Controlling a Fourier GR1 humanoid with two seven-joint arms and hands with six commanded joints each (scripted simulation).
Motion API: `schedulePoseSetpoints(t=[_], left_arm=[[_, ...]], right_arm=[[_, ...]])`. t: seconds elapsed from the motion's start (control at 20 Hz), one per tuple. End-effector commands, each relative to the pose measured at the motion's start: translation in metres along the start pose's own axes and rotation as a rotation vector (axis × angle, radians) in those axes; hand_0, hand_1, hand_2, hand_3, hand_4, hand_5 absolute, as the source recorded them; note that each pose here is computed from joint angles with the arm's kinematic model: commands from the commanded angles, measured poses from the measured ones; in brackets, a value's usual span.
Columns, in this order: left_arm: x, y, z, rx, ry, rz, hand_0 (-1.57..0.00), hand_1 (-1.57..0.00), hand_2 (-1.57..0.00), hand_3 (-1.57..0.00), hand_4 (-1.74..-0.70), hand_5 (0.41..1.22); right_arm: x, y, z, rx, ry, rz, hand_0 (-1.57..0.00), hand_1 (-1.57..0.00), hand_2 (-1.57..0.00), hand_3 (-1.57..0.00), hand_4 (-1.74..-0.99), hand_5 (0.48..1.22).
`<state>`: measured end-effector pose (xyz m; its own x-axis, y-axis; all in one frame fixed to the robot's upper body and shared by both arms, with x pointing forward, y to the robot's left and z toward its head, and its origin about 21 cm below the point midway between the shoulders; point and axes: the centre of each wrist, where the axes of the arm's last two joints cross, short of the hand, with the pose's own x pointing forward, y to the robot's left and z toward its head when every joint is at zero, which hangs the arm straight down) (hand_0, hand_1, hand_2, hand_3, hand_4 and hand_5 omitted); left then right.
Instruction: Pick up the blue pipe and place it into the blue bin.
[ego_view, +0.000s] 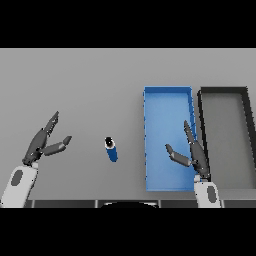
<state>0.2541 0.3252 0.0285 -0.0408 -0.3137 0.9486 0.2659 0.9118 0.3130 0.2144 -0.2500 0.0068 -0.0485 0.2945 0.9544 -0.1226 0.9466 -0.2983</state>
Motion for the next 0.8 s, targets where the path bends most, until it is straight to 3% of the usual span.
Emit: schedulePoseSetpoints(t=[0.0, 0.15, 0.3, 0.6, 0.75], left_arm=[[0.001, -0.001, 0.003, -0.035, -0.003, -0.016, 0.0, 0.0, 0.0, 0.0, -1.16, 0.605], [0.005, -0.014, 0.014, -0.204, 0.009, -0.006, 0.0, 0.0, 0.0, 0.0, -1.18, 0.584], [0.01, -0.029, 0.014, -0.304, 0.036, -0.02, 0.0, 0.0, 0.0, 0.0, -1.18, 0.544], [0.017, -0.071, 0.006, -0.443, 0.03, -0.02, 0.0, 0.0, 0.0, 0.0, -1.21, 0.494], [0.012, -0.096, 0.001, -0.459, 0.007, -0.012, 0.0, 0.0, 0.0, 0.0, -1.21, 0.479]], right_arm=[[-0.001, 0.003, 0.001, 0.011, 0.004, -0.01, 0.0, 0.0, 0.0, 0.0, -1.226, 0.593], [-0.002, 0.004, 0.0, 0.02, -0.025, -0.009, 0.0, 0.0, 0.0, 0.0, -1.228, 0.601], [0.003, 0.003, -0.004, 0.024, -0.051, -0.009, 0.0, 0.0, 0.0, 0.0, -1.242, 0.618], [0.004, 0.0, -0.005, 0.028, -0.041, -0.026, 0.0, 0.0, 0.0, 0.0, -1.29, 0.646], [0.005, 0.004, -0.002, 0.028, -0.042, -0.013, 0.0, 0.0, 0.0, 0.0, -1.294, 0.653]])
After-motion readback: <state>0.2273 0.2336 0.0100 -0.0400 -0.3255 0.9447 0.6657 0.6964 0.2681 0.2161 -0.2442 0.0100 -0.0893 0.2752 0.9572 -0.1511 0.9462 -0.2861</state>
